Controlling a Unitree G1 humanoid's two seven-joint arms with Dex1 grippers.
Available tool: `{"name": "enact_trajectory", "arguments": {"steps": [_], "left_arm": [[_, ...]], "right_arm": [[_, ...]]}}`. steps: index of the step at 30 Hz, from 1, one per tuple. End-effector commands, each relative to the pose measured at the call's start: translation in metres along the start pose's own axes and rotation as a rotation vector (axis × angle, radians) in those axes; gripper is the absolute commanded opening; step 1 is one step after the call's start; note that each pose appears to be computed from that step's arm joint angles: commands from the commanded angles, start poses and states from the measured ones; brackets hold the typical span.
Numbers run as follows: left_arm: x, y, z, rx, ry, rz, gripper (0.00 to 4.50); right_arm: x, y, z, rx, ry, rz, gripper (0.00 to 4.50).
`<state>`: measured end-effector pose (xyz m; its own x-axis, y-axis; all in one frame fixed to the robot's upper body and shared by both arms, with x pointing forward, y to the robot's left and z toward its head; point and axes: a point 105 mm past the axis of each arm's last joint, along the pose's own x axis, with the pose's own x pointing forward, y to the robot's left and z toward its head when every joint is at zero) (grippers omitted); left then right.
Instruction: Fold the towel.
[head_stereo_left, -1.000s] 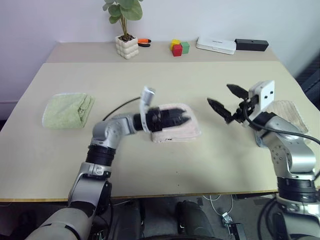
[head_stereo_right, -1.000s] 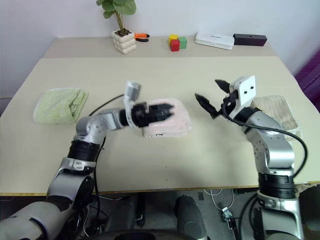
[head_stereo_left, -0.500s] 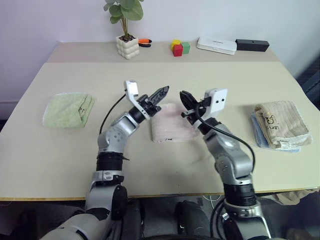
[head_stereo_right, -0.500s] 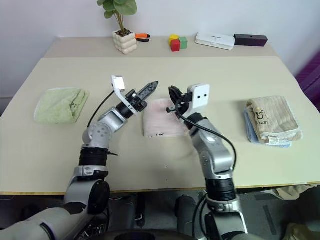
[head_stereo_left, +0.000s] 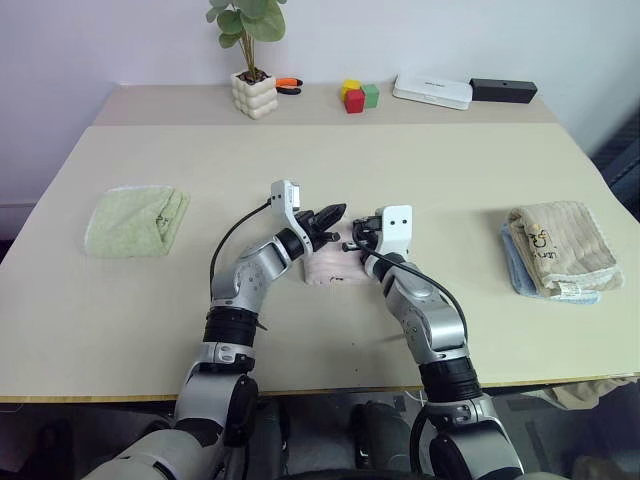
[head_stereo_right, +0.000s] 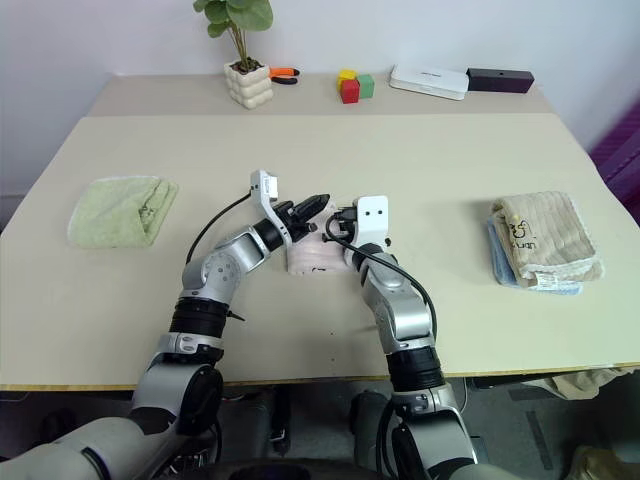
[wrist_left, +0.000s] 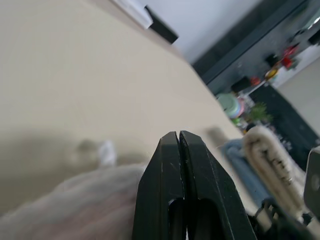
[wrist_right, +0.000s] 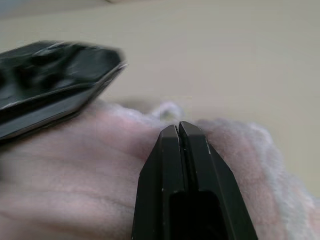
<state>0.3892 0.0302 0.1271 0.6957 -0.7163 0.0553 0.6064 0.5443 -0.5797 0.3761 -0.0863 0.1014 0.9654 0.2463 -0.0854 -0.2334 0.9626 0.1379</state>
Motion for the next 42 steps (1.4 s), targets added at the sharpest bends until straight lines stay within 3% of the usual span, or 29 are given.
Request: {"name": "enact_trajectory", "arguments": {"steps": [1,10,17,20,27,29,35,39,42], "left_arm": [[-0.002,0.005,-0.007,0.042,0.033,0.017,0.01],[-0.012,0.022,-0.019,0.112,0.091,0.074,0.01],[-0.016,0.027,0.001,0.077,0.009,0.089,0.01],[-0.020,0.022,0.005,0.107,0.004,0.046,0.00],[-0.035,0.015,0.040,0.104,-0.094,0.017,3.37],[-0.040,0.014,0.051,0.109,-0.119,0.032,4.37],[-0.066,-0.002,0.067,-0.077,-0.048,-0.063,4.45],[-0.090,0.015,0.023,-0.035,0.218,0.022,4.45],[-0.097,0.027,0.013,-0.091,0.259,0.072,4.45]], "right_arm": [[-0.001,-0.024,0.001,-0.017,-0.001,-0.098,0.00],[-0.001,-0.018,0.009,-0.027,-0.049,-0.087,0.00],[-0.002,-0.019,0.006,-0.011,-0.043,-0.073,0.00],[-0.001,-0.011,0.011,0.012,-0.058,-0.033,0.80],[-0.001,-0.016,0.020,0.008,-0.084,-0.036,4.36],[0.000,-0.017,0.024,-0.011,-0.090,-0.034,4.50],[0.000,-0.027,0.038,-0.062,-0.128,-0.041,4.50],[0.000,-0.028,0.039,-0.074,-0.133,-0.043,4.50],[0.002,-0.028,0.040,-0.069,-0.136,-0.048,4.50]]}}
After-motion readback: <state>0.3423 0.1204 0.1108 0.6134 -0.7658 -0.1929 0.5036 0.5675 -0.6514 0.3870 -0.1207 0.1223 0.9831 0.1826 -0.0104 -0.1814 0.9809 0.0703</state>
